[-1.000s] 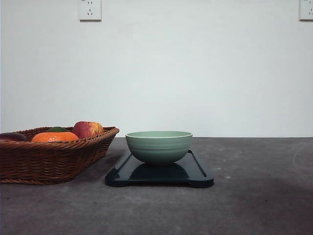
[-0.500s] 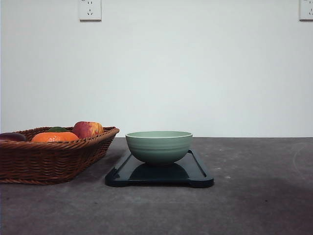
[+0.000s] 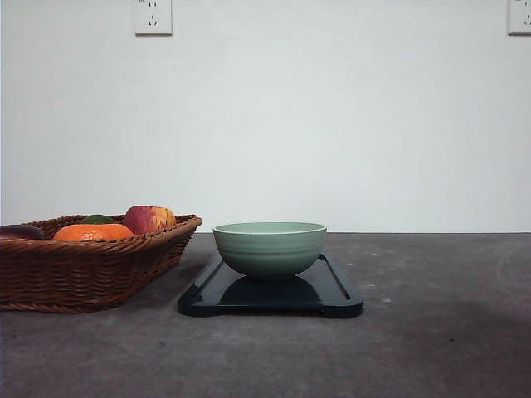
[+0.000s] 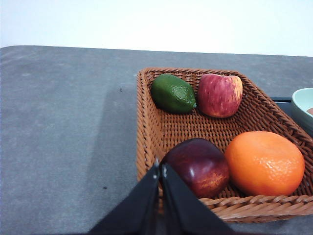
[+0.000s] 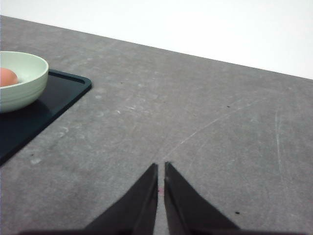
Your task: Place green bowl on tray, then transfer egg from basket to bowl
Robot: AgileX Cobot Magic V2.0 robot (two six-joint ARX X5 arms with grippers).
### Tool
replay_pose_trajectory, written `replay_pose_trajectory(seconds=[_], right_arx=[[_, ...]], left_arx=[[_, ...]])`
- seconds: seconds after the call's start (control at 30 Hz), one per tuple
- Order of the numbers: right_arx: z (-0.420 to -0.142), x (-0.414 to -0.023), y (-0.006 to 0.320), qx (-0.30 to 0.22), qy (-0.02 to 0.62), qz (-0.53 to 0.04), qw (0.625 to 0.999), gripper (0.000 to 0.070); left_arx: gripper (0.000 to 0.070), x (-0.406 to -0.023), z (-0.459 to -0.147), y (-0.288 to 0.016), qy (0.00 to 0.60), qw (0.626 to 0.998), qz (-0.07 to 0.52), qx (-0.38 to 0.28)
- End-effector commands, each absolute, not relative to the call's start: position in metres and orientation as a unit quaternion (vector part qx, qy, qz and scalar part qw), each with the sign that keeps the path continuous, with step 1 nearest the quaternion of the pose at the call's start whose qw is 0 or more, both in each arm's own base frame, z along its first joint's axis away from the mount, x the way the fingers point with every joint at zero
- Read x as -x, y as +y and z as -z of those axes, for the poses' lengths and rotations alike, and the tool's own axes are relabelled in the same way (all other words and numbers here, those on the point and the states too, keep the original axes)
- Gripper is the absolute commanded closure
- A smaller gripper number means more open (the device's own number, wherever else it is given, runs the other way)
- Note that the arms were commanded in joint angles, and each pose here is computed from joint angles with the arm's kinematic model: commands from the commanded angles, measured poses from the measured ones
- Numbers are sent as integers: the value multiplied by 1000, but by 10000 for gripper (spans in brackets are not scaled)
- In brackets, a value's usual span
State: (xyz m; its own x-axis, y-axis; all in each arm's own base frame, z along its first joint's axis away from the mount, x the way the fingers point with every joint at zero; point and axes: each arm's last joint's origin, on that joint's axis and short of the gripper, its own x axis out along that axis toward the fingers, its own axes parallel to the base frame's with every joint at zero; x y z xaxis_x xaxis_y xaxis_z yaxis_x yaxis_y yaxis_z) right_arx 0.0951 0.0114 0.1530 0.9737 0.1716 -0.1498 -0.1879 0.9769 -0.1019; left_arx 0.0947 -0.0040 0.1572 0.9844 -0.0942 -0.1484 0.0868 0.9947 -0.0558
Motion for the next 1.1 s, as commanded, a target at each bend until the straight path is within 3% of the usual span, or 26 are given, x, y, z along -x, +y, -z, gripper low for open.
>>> replay_pose_trajectory(seconds=[0.0, 1.07], right_arx=[[-152, -95, 11, 56, 69, -90, 992, 684], [-152, -95, 11, 56, 69, -90, 992, 684]], left_arx=[[700, -95, -150, -4, 89, 995, 43, 27], [700, -95, -150, -4, 89, 995, 43, 27]])
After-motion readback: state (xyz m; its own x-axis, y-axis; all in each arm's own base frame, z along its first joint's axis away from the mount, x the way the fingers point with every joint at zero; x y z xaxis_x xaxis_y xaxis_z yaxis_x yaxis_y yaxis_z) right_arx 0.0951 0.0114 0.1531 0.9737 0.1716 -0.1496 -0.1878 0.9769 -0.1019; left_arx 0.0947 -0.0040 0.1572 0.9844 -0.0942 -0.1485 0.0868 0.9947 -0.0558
